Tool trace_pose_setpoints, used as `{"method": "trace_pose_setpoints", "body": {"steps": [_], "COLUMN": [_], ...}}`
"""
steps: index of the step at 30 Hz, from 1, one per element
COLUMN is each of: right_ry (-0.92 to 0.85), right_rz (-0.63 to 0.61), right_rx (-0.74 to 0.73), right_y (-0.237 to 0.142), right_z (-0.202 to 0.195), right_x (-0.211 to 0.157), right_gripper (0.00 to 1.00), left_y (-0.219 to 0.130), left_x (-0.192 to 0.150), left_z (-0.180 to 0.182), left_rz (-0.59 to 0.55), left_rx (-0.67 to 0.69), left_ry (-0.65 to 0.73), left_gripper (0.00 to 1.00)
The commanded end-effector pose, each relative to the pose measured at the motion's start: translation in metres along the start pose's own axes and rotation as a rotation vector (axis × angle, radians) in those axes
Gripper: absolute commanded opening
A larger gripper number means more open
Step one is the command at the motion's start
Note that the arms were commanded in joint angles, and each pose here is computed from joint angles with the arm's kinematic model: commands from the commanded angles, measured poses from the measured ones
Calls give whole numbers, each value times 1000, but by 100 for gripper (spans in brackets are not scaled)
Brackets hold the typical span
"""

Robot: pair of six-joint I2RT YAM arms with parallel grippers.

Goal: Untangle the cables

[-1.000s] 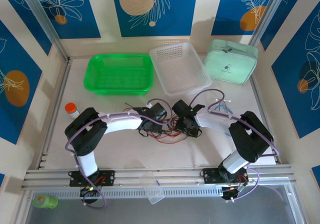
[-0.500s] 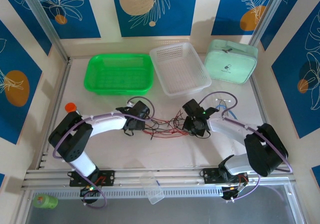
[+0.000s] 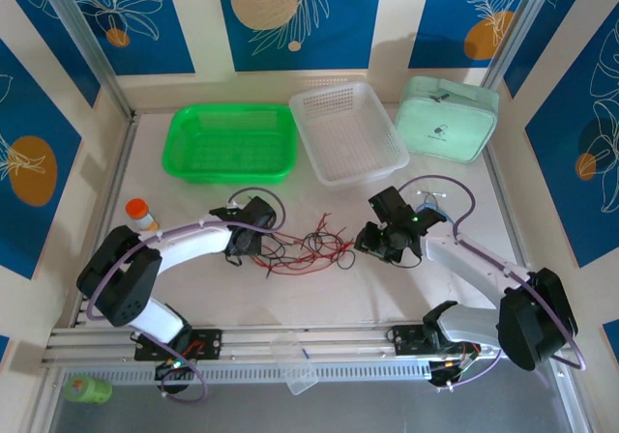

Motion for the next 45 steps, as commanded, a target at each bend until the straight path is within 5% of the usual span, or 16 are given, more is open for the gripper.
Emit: {"method": "trace_pose_setpoints", "body": {"steps": [1, 7, 11, 14, 24, 33, 45], "right_ry": [-25, -196, -322, -372, -347, -274, -129], "right_rz": [-5, -33, -19, -20, 43, 24, -53], "right_rx": [2, -73, -177, -241, -303, -376, -366], "right_y": [-15, -6, 17, 36, 100, 112, 82], "right_z": [4, 50, 90, 107, 104, 75, 41], "right_x": [-3, -8, -15, -20, -23, -18, 0], "right_gripper": [47, 53, 36, 32, 29, 12, 8], "left_y": [-20, -55, -73, -80, -45, 15, 60], "left_x": [9, 27, 37, 39, 40, 9, -43], "left_z": [8, 0, -12, -25, -99, -69, -17], "left_rz": [-34, -120, -137, -147, -126, 37, 176], "left_rx": [-1, -98, -147, -172, -376, -50, 64], "left_ry": [2, 25, 69, 103, 177, 181, 87], "left_gripper": [82, 82, 82, 82, 81, 81, 79]}}
Point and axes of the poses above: each hand's point on the last joint's axis, 136 mm out from that joint toward the fingers, its own y axis out along the fingers, its own z axis along the line the jaws close on, x = y × z, the point moved 7 cm from there along -y, back along the fingers, and after that the axes turned 12 degrees about y, right-handed, at the moved point
